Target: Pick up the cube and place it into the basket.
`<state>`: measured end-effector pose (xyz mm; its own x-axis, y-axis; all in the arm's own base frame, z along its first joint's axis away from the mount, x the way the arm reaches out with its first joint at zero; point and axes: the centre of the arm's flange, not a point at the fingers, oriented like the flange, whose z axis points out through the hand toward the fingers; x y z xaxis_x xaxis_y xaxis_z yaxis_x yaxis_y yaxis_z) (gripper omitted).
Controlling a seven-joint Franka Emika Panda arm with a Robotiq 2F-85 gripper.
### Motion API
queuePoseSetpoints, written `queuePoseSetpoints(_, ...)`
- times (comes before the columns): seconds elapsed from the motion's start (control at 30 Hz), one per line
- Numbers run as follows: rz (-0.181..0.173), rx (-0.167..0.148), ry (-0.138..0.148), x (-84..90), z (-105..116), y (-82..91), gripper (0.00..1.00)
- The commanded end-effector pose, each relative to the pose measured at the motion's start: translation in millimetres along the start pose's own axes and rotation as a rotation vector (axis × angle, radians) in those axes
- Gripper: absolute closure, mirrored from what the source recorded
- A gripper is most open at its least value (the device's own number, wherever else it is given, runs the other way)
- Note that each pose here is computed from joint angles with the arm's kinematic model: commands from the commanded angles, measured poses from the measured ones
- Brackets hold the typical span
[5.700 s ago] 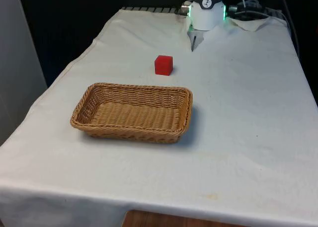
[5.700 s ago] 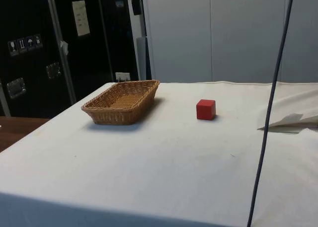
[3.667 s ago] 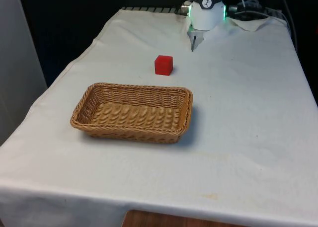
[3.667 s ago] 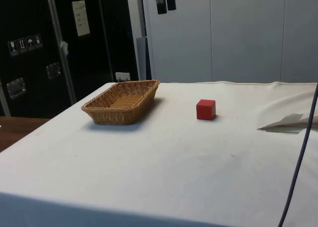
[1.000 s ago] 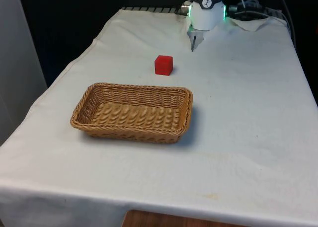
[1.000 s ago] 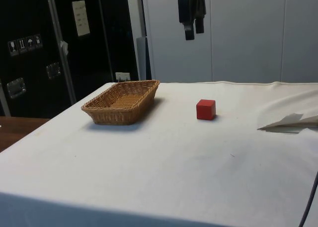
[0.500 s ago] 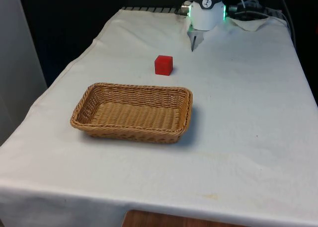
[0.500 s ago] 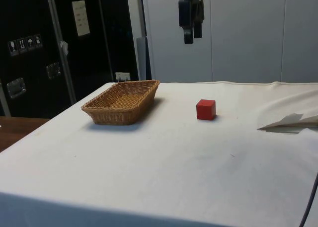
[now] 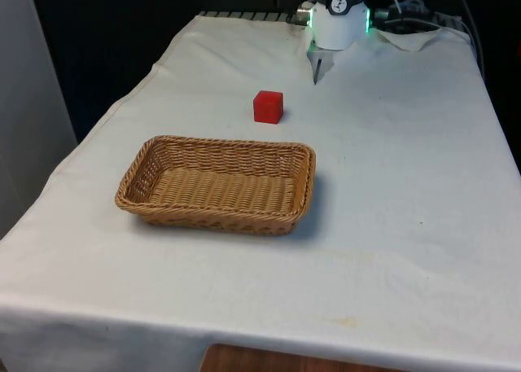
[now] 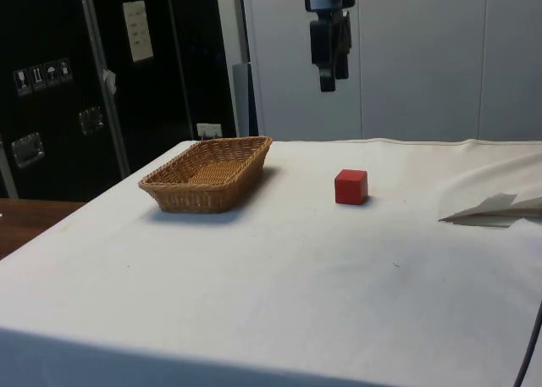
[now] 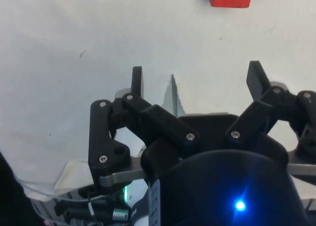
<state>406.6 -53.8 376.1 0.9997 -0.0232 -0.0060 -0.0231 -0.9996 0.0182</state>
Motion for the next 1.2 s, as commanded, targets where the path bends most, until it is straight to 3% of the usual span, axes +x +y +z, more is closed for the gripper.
queuePoseSetpoints(0.0,0.002,-0.011,0.009,-0.4,2.9,1.3,0.0)
queuePoseSetpoints(0.07,-0.001,-0.002,0.001,-0.2,2.3,0.1,0.0)
queuePoseSetpoints(0.13,-0.002,-0.017,0.014,-1.0,9.1,0.7,0.0)
queuePoseSetpoints(0.43,-0.006,-0.015,0.024,-3.1,20.5,0.0,0.0)
queuePoseSetpoints(0.67,-0.005,0.001,0.023,-9.5,26.6,6.8,0.0)
queuePoseSetpoints(0.7,-0.004,-0.001,0.012,-7.7,25.8,5.3,0.0)
queuePoseSetpoints(0.73,-0.004,0.004,0.023,-10.5,28.2,8.3,0.0)
queuePoseSetpoints(0.97,-0.009,0.017,0.018,-17.2,41.0,16.2,0.0)
queuePoseSetpoints(1.17,-0.018,0.03,0.036,-23.0,55.0,23.3,0.0)
